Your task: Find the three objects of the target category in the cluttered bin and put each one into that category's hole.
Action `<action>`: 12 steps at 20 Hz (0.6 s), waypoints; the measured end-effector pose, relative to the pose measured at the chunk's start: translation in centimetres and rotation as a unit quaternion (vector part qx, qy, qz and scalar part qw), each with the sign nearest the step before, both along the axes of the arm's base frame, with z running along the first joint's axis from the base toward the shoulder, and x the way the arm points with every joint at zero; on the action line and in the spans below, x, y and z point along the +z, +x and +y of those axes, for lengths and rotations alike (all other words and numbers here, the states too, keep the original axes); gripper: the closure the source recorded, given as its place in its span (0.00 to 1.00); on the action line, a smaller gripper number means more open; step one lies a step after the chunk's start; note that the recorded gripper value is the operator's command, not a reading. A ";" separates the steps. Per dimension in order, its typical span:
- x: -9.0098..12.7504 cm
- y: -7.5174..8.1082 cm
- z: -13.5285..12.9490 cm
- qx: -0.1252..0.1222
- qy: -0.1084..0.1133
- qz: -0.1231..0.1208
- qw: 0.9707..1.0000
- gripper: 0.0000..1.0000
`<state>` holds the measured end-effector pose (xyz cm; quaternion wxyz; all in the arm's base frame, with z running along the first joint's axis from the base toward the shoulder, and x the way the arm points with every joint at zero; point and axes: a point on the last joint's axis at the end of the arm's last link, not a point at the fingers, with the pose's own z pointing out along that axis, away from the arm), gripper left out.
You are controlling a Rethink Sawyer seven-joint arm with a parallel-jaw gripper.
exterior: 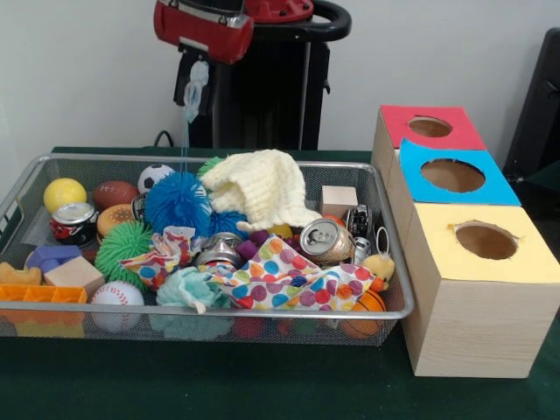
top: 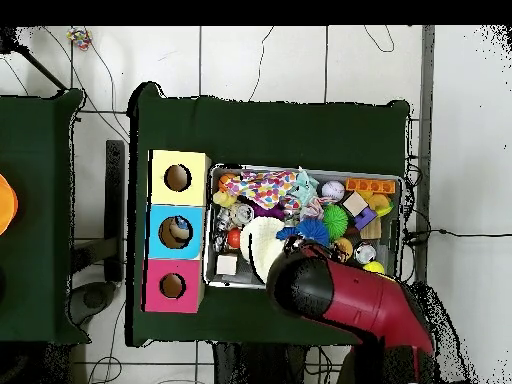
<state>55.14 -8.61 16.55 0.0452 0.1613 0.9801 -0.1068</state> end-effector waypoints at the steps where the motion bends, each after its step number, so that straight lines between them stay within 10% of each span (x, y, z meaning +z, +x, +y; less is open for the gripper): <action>1: 0.5 -0.2 0.0 -0.004 0.002 0.006 1.000 1.00; 12: 5.1 -0.8 0.1 -0.029 0.017 0.050 0.998 1.00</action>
